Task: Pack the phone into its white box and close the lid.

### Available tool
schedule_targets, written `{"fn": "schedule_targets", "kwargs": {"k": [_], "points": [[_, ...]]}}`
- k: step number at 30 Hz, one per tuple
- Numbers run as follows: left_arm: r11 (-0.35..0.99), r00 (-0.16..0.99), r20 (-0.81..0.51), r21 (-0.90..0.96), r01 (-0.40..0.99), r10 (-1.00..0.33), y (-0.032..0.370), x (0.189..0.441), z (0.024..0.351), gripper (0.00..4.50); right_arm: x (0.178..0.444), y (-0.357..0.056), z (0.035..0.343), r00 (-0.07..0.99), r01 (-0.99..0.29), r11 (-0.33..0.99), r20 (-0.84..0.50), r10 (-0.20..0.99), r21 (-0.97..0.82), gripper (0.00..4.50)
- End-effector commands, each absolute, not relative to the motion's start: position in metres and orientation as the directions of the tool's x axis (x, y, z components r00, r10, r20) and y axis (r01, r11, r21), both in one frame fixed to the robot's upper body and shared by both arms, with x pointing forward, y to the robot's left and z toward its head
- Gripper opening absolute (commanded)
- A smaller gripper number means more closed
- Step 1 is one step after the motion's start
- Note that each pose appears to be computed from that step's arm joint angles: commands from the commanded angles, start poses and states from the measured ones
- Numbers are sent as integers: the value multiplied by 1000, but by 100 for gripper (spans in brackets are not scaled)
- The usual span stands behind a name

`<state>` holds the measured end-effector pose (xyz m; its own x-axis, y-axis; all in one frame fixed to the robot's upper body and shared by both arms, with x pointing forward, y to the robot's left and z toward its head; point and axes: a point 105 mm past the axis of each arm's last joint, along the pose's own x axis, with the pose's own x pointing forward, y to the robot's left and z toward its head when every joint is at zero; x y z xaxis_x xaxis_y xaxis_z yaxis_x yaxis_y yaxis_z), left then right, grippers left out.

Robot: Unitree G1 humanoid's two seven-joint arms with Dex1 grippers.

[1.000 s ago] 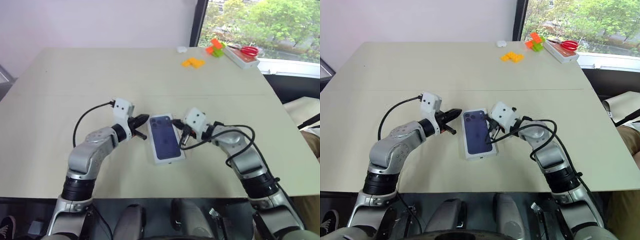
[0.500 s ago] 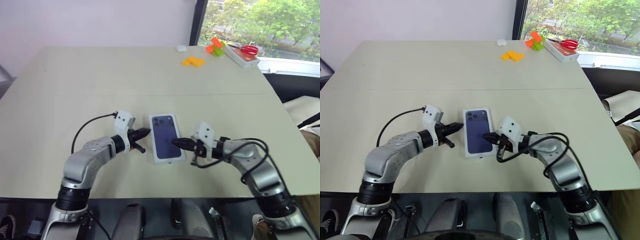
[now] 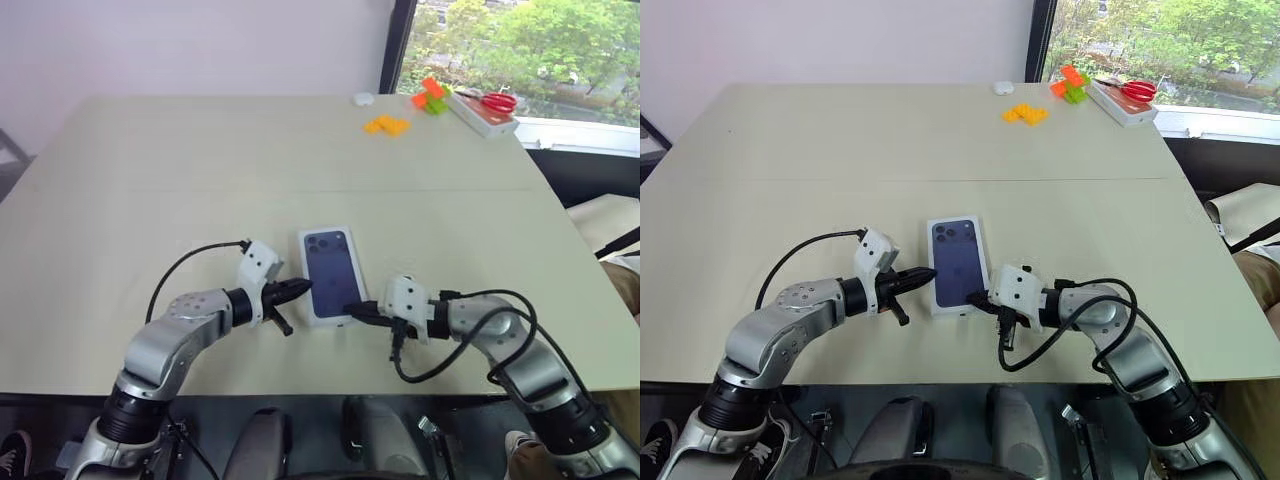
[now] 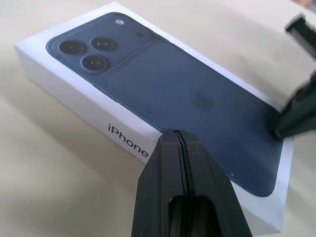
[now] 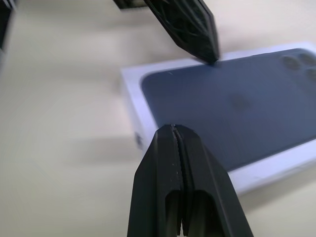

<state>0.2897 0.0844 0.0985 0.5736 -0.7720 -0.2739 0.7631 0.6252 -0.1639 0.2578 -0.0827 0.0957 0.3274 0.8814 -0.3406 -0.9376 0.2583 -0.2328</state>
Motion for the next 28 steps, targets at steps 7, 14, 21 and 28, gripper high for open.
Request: {"fn": "schedule_targets", "kwargs": {"k": [7,14,21,28], "points": [[675,653,-188,-94,732,-734,135,318,143,52,295,-99,173,422,-905,416,-68,904,-88,56],[759,739,-201,-33,650,-643,197,337,154,384,313,-131,172,473,-868,432,-141,870,-245,385],[742,736,-142,12,670,-662,228,330,174,447,319,-167,180,472,-861,401,-196,860,-313,448],[745,743,-228,95,660,-629,250,324,169,447,325,-190,183,512,-845,448,-195,837,-294,448]]}}
